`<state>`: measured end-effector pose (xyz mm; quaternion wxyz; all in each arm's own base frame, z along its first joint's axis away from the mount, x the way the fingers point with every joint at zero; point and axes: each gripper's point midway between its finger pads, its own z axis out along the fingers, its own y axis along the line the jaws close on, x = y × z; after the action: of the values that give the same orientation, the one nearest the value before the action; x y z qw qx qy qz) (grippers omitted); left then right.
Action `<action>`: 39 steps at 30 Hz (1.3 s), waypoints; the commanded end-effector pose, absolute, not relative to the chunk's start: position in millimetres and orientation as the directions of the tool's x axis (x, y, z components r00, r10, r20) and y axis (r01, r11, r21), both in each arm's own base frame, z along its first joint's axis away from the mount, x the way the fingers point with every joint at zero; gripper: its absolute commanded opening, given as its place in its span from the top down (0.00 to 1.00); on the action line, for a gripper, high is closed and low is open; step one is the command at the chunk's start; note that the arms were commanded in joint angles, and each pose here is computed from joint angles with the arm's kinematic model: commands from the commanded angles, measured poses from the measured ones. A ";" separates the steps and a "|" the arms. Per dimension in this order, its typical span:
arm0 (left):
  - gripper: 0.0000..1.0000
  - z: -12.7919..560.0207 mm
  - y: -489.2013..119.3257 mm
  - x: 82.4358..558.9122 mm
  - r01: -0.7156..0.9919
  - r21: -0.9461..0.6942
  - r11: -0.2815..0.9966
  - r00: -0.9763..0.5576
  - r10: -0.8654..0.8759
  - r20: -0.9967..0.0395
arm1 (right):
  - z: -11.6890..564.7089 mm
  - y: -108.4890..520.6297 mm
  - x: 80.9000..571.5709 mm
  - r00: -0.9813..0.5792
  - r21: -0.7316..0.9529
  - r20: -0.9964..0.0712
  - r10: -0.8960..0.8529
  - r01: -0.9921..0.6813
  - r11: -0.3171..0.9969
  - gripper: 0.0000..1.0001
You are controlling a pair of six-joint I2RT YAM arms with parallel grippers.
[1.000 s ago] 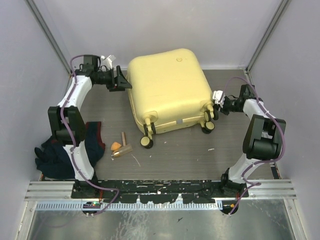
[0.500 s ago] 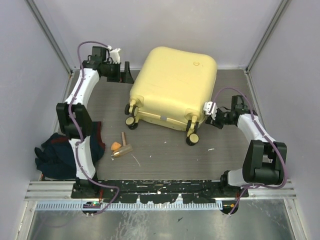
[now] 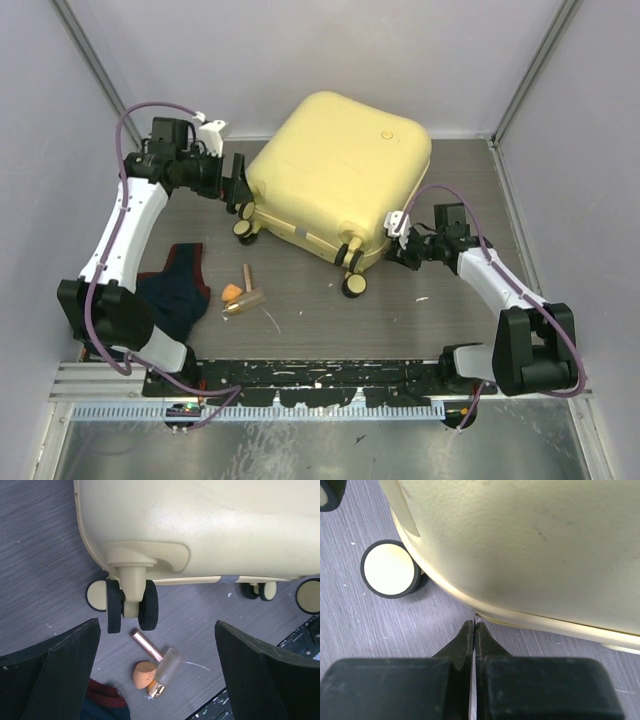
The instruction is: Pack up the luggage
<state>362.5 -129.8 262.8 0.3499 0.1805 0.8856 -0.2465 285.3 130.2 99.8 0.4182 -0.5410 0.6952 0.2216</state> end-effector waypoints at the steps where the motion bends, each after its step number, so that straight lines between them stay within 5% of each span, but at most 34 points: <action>1: 0.03 239.9 -118.3 368.7 0.490 -0.213 0.845 -0.691 0.228 -0.686 | 126.8 163.2 281.3 -0.021 -0.141 -0.879 -0.477 -0.943 0.301 0.99; 8: 0.12 216.5 -105.2 388.3 0.476 -0.119 0.872 -0.717 0.306 -0.626 | 129.8 179.8 276.6 -0.032 -0.131 -0.887 -0.460 -0.939 0.317 0.99; 14: 0.31 196.8 -100.1 405.9 0.487 -0.075 0.870 -0.722 0.353 -0.595 | 132.1 174.3 282.1 -0.028 -0.161 -0.879 -0.475 -0.922 0.352 0.99; 23: 0.97 189.7 -95.7 421.1 0.564 -0.009 0.826 -0.674 0.454 -0.583 | 146.7 134.2 306.8 -0.114 -0.143 -0.881 -0.459 -0.861 0.488 0.99; 32: 1.00 189.3 -91.6 449.9 0.587 0.069 0.807 -0.612 0.498 -0.615 | 148.9 77.5 336.0 -0.173 -0.137 -0.873 -0.456 -0.811 0.569 0.99; 39: 1.00 178.8 -115.7 476.3 0.621 0.024 0.784 -0.597 0.493 -0.633 | 145.4 99.1 342.5 -0.203 -0.067 -0.894 -0.398 -0.820 0.568 0.99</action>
<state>423.2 -120.5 176.5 0.2543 0.2820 0.9144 -0.1404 313.8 104.1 118.7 0.4322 -0.4111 0.7580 0.2639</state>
